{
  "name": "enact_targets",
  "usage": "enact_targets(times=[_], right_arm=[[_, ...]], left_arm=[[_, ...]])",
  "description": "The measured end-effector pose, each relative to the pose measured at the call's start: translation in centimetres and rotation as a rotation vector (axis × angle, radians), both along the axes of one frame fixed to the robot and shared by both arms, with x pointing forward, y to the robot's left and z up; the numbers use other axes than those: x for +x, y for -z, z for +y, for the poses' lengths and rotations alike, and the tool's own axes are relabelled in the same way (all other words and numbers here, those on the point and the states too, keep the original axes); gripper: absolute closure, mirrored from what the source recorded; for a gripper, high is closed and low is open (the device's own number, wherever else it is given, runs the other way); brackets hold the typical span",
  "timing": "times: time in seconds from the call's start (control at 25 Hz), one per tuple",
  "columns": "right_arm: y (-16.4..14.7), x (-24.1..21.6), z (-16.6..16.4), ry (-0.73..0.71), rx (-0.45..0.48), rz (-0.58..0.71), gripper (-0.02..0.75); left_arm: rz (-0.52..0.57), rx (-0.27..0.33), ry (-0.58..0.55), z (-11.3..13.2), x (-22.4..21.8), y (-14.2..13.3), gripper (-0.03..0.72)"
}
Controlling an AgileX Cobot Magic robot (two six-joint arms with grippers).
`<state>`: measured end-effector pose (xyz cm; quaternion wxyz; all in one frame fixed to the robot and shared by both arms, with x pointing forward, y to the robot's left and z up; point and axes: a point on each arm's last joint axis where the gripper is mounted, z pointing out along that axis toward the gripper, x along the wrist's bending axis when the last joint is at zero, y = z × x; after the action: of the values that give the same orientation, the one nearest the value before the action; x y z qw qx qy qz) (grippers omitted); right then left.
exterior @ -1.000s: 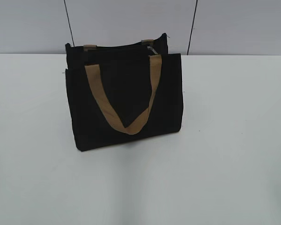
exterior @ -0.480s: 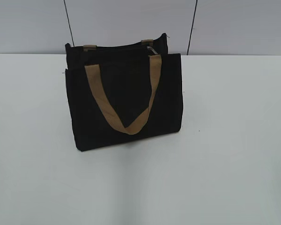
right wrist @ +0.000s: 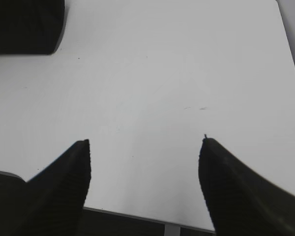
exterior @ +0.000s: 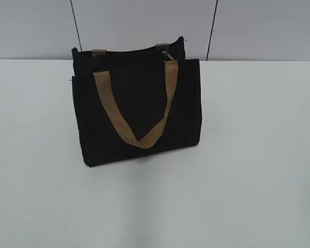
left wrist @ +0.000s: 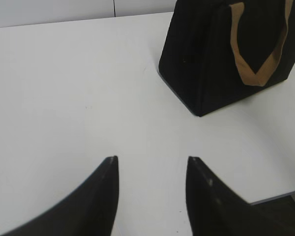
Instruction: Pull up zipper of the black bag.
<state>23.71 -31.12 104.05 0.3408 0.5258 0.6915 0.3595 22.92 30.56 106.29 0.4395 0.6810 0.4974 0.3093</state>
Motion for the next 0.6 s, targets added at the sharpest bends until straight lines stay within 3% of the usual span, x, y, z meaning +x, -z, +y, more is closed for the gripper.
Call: enact_targets(times=[0.24,0.6], right_arm=[[0.00,-0.05,0.02,0.041,0.001,0.000,0.216],[0.00,-0.22,0.07,0.197,0.002,0.000,0.216]], left_arm=[[0.000,0.000,-0.034,-0.03,-0.02,0.00,0.358],[0.000,0.000,-0.207,-0.21,-0.08,0.02,0.365]])
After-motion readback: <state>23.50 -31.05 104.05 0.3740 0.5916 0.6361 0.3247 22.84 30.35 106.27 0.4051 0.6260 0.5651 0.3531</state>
